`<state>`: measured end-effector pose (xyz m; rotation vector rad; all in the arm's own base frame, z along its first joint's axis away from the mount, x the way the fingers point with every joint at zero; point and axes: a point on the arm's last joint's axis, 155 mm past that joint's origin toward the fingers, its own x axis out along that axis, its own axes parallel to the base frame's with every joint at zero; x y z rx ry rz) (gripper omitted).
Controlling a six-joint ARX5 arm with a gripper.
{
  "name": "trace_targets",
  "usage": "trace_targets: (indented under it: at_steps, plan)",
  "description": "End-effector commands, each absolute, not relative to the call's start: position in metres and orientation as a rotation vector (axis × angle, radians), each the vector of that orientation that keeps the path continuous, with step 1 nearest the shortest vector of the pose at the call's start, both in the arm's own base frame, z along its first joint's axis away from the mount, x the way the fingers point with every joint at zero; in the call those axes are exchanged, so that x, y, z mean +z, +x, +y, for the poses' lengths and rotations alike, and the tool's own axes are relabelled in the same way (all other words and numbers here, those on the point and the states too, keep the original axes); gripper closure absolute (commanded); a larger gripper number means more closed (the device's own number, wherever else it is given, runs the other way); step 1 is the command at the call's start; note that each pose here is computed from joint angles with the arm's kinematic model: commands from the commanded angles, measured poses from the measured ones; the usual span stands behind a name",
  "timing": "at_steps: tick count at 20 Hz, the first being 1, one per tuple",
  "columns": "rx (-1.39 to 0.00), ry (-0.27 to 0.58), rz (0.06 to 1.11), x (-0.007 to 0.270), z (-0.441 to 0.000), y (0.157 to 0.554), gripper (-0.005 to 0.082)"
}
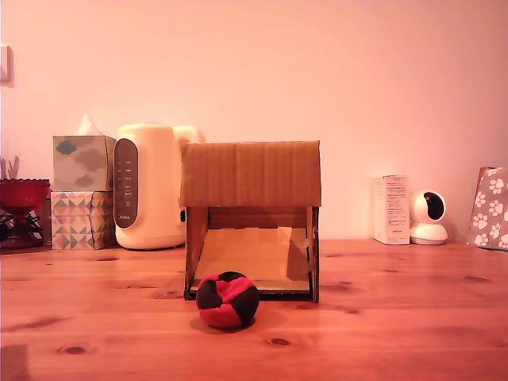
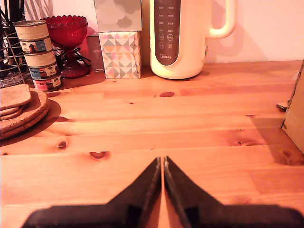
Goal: Drop the footbag into the cardboard dice tower
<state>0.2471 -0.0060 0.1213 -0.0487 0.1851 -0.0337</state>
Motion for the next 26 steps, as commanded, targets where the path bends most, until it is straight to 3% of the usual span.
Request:
trace_targets:
  at_steps: [1,9,18,21,26]
  plan:
    - [-0.041,-0.053,0.203,0.112,-0.007,0.247,0.0785]
    - [-0.048,-0.054,0.193,0.114,-0.009,0.247,0.0785]
    - [-0.237,-0.176,0.004,0.204,-0.043,0.235,0.0789]
    - [-0.309,-0.206,0.026,0.214,-0.057,0.233,0.0789]
    - [-0.423,-0.210,0.135,0.202,-0.086,0.237,0.0789]
